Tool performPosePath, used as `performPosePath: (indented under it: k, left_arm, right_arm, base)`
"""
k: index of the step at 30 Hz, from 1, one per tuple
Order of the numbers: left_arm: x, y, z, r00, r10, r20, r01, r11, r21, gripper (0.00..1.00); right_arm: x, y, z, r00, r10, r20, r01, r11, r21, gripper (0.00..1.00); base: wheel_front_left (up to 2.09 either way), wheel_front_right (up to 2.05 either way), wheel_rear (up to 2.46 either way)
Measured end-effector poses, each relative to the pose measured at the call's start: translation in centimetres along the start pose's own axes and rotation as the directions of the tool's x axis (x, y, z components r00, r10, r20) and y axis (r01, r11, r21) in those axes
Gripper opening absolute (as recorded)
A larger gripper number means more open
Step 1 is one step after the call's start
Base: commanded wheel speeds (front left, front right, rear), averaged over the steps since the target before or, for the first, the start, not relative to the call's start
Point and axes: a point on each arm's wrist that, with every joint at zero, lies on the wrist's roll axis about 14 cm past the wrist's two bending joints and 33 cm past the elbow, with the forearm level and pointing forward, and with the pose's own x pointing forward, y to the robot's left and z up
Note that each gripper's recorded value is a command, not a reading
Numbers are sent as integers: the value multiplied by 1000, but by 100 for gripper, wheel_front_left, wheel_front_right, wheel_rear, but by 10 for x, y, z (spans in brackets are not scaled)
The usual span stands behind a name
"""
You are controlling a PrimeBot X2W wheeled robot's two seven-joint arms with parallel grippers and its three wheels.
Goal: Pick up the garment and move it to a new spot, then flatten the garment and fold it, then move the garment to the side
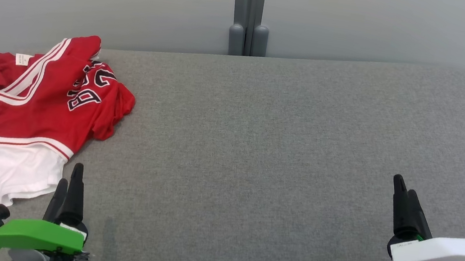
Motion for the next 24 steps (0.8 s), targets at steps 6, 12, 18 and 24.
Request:
performPosePath:
  k: [6,12,18,24]
  left_arm:
    - [-2,-6,1,1000,-25,4,24,989,148,100]
    - [-6,-7,-2,999,-34,-2,33,961,275,100]
    - [-7,-8,0,999,-37,8,31,929,369,100]
    - [-9,-8,-1,999,-43,8,35,895,445,100]
  right_arm:
    - [1,6,2,1000,25,4,-24,992,-122,100]
    - [1,9,-1,999,43,-7,-43,968,-246,100]
    - [1,9,-4,999,50,-17,-52,937,-347,100]
    - [0,9,-8,998,56,-31,-64,902,-427,100]
  base:
    - [0,0,0]
    - [0,0,0]
    - [0,0,0]
    - [0,0,0]
